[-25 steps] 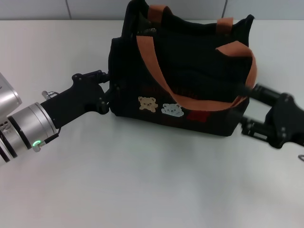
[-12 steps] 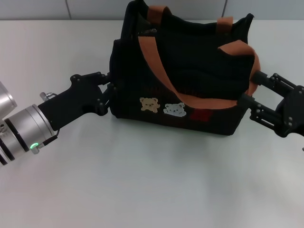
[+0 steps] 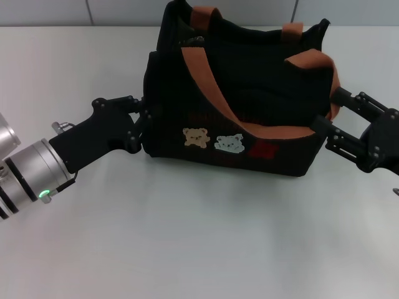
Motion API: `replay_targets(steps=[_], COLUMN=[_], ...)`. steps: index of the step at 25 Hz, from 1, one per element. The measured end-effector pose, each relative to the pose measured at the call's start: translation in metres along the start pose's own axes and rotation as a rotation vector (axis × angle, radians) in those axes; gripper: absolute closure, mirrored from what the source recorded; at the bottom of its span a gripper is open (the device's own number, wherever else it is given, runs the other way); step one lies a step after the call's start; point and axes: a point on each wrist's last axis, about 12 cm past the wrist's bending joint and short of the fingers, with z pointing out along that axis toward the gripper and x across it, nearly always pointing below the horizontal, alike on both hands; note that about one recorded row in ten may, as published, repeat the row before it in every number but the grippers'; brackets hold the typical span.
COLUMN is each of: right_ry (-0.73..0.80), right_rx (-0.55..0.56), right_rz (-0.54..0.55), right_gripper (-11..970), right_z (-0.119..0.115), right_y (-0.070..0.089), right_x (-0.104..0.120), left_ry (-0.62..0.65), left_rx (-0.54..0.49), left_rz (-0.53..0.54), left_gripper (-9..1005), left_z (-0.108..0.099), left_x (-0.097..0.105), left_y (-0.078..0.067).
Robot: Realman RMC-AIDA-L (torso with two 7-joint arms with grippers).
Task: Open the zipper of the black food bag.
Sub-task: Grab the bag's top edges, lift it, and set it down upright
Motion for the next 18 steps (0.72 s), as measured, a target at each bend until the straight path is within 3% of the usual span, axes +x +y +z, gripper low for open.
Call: replay_targets(steps=[18], right_ry=[0.012], right_rx=[0.013], right_rz=[-0.002], right_gripper=[232], right_z=[0.0023], right_y=[-0.0027], right_x=[0.0008], left_ry=[-0.003], left_rx=[0.000], left_rz=[0.003], left_gripper=[886], left_z=[-0.0006], left_x=[-0.0004], left_y=[0.0001])
